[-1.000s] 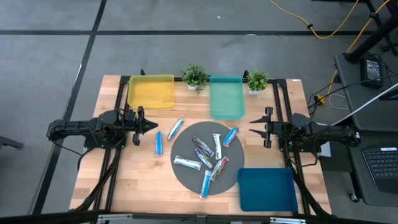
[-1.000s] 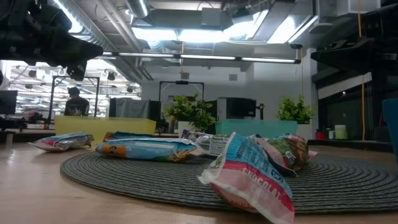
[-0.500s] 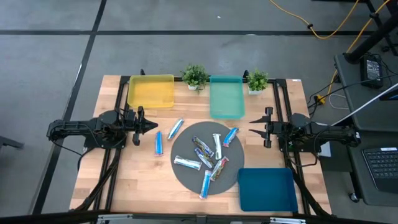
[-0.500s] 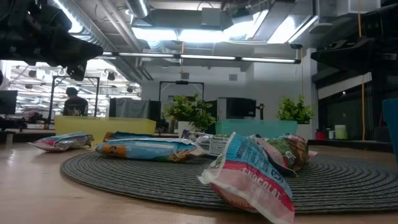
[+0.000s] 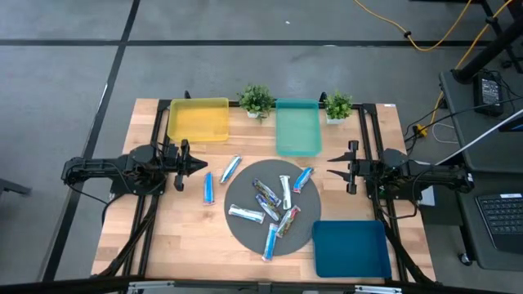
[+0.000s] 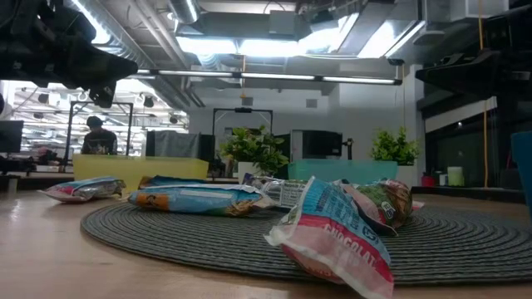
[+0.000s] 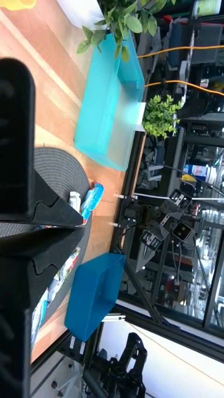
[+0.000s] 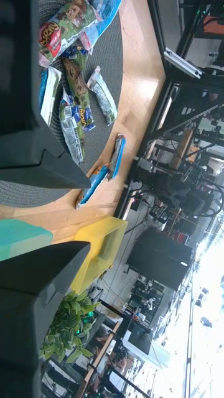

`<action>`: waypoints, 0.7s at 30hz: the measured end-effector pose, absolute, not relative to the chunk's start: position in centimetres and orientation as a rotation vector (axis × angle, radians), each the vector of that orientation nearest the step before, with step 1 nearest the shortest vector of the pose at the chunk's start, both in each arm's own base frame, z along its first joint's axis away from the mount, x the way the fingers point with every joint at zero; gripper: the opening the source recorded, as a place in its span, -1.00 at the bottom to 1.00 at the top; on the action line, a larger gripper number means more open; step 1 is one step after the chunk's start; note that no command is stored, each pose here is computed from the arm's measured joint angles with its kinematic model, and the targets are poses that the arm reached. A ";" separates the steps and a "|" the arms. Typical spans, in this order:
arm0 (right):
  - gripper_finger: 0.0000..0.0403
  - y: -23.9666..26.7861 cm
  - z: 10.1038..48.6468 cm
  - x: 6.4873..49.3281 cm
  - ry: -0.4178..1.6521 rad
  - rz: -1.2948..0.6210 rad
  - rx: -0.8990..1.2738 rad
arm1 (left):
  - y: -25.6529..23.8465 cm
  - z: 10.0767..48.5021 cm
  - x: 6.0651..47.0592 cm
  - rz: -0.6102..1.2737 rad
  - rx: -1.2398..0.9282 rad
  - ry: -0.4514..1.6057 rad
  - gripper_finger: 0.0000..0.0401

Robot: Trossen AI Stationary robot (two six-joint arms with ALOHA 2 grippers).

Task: Pick and place Granola Bars by type

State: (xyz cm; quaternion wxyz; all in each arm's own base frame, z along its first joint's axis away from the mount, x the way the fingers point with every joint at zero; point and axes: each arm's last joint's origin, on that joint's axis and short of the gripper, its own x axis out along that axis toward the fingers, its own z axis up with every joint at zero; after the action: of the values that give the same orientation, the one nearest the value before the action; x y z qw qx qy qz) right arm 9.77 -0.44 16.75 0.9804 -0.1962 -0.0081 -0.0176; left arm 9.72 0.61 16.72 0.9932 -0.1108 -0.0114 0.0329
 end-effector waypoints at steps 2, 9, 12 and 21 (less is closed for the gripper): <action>-0.25 -0.4 16.7 9.8 -0.016 -0.035 -0.395 | 0.6 16.7 9.7 0.066 -0.222 -0.023 -0.96; -0.25 -0.4 16.7 9.8 -0.016 -0.035 -0.395 | 0.6 16.7 9.7 0.065 -0.222 -0.023 -0.96; -0.25 -0.4 16.7 9.8 -0.016 -0.037 -0.395 | 0.6 16.7 9.7 0.065 -0.222 -0.023 -0.96; -0.25 -0.7 16.9 9.7 -0.014 -0.128 -0.396 | 0.6 16.8 9.7 0.064 -0.222 -0.033 -0.96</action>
State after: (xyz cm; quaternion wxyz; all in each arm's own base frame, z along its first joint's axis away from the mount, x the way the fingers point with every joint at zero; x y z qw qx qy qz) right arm 9.75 -0.70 16.90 0.9784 -0.1968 -0.0070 -0.0634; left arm 9.72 0.61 16.81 0.9932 -0.1106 -0.0166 0.0321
